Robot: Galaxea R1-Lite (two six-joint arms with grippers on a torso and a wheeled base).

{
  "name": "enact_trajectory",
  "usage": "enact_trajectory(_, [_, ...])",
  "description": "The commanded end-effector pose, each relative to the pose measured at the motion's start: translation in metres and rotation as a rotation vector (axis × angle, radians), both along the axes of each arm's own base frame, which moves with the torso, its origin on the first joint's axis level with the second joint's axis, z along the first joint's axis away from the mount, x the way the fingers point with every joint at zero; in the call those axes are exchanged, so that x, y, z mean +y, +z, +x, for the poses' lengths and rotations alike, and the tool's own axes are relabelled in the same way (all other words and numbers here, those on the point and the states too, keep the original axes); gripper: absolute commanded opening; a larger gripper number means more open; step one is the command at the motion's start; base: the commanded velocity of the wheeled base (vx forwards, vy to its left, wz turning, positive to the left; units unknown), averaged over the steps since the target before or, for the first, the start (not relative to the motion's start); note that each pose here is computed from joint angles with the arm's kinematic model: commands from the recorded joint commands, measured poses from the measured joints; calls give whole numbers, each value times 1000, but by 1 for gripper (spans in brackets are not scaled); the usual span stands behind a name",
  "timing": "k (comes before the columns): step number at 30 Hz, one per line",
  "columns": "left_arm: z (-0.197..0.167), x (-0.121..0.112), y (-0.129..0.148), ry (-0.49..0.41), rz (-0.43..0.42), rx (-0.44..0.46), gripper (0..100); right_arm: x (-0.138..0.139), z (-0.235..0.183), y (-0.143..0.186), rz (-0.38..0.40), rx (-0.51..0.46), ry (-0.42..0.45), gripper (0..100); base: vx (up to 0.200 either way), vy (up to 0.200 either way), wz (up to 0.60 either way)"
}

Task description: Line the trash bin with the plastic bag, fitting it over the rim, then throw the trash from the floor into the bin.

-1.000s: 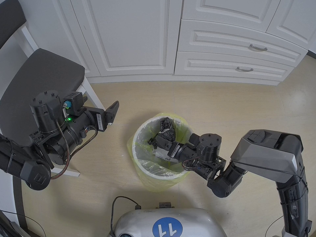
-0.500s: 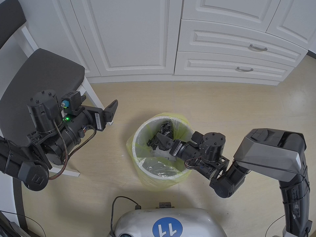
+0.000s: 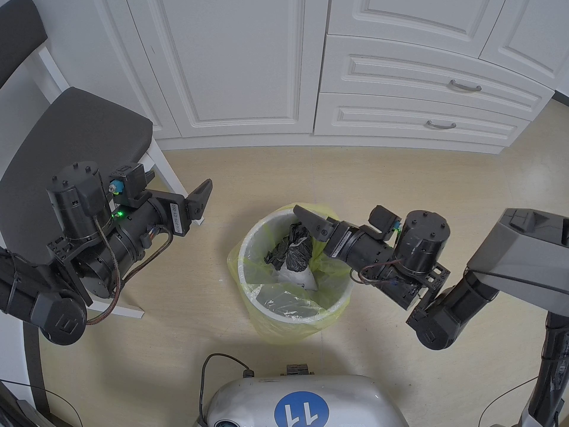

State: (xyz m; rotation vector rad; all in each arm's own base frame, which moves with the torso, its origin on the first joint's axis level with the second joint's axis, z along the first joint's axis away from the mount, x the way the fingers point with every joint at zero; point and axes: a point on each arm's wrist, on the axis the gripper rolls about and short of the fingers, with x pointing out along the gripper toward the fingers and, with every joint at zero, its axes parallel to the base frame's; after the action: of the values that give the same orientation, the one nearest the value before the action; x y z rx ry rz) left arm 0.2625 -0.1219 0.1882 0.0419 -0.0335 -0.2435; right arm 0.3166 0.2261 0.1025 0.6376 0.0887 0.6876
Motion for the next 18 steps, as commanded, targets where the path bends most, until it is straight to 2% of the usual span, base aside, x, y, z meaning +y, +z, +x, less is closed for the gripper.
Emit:
enact_trajectory(1, [-4, -1, 1, -7, -2, -5, 100, -11, -11, 27, 3, -79, -16, 100, 0, 0, 0])
enact_trajectory(5, [-10, -9, -1, -40, 1, 4, 100, -27, -12, 37, -84, -157, -74, 100, 0, 0, 0])
enact_trajectory(10, [-19, -10, 3, -61, -5, -8, 100, -58, -13, 42, -275, -205, -194, 100, 0, 0, 0])
enact_trajectory(11, [-20, -10, 5, -61, -8, -14, 100, -67, -12, 41, -354, -212, -255, 100, 0, 0, 0])
enact_trajectory(12, [-22, -9, 7, -61, -8, -20, 100, -70, -11, 41, -399, -220, -300, 100, 0, 0, 0])
enact_trajectory(13, [-24, -9, 9, -62, 2, -29, 100, -72, -11, 41, -436, -226, -342, 100, 0, 0, 0])
enact_trajectory(14, [-24, -9, 9, -62, 4, -33, 100, -72, -11, 41, -441, -225, -348, 100, 0, 0, 0])
enact_trajectory(15, [-33, -9, 16, -71, 34, -79, 100, -74, -12, 40, -491, -232, -411, 100, 0, 0, 0])
enact_trajectory(18, [-43, -6, 23, -76, 52, -144, 100, -76, -15, 46, -552, -262, -472, 100, 0, 0, 0])
